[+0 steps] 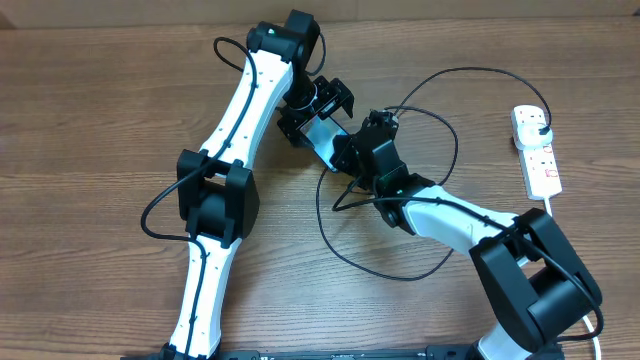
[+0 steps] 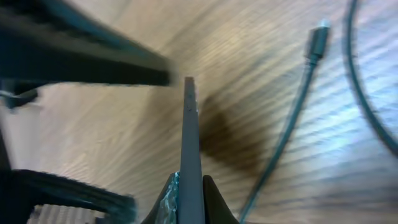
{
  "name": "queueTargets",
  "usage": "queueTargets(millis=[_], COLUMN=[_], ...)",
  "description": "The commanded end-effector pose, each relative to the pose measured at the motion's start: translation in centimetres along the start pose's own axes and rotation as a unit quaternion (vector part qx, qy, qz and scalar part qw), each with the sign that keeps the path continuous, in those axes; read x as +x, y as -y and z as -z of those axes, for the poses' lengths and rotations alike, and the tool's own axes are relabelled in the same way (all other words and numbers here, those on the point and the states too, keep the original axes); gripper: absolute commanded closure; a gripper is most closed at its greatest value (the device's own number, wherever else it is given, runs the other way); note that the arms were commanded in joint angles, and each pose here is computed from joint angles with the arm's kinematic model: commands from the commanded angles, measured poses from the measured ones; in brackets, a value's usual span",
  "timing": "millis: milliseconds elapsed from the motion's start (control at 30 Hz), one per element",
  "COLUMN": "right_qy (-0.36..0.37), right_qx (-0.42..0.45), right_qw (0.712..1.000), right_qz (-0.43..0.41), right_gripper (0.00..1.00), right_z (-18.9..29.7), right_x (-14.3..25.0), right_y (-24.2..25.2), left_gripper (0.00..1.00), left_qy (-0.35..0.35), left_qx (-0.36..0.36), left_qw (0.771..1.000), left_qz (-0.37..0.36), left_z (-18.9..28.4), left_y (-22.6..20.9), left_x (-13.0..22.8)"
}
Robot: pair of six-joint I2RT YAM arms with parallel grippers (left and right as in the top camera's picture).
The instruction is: Plug charger to phone and switch on socket
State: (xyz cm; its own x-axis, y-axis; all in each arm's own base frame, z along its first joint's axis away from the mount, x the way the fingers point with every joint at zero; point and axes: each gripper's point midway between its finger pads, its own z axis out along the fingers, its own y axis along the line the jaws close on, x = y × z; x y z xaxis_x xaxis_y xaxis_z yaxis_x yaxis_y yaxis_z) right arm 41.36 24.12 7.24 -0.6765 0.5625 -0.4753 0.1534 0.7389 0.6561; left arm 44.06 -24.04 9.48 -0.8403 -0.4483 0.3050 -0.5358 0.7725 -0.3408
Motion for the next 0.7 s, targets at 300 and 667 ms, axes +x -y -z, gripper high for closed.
queueTargets(millis=[300, 667], right_qy=[-0.025, -0.009], right_qx=[-0.059, -0.124], right_qw=[0.998, 0.992], right_qz=[-0.029, -0.036], right_gripper=[0.96, 0.96], right_z=[1.9, 6.5], right_x=[-5.2, -8.1], right_y=[-0.2, -4.0], left_gripper=[0.00, 0.00], left_qy=[0.087, 0.024], left_qx=[0.007, -0.016], left_qw=[0.984, 0.985], left_qz=[-0.157, -0.167], left_z=[8.6, 10.6], left_y=[-2.5, -7.4], left_x=[-3.6, -2.8])
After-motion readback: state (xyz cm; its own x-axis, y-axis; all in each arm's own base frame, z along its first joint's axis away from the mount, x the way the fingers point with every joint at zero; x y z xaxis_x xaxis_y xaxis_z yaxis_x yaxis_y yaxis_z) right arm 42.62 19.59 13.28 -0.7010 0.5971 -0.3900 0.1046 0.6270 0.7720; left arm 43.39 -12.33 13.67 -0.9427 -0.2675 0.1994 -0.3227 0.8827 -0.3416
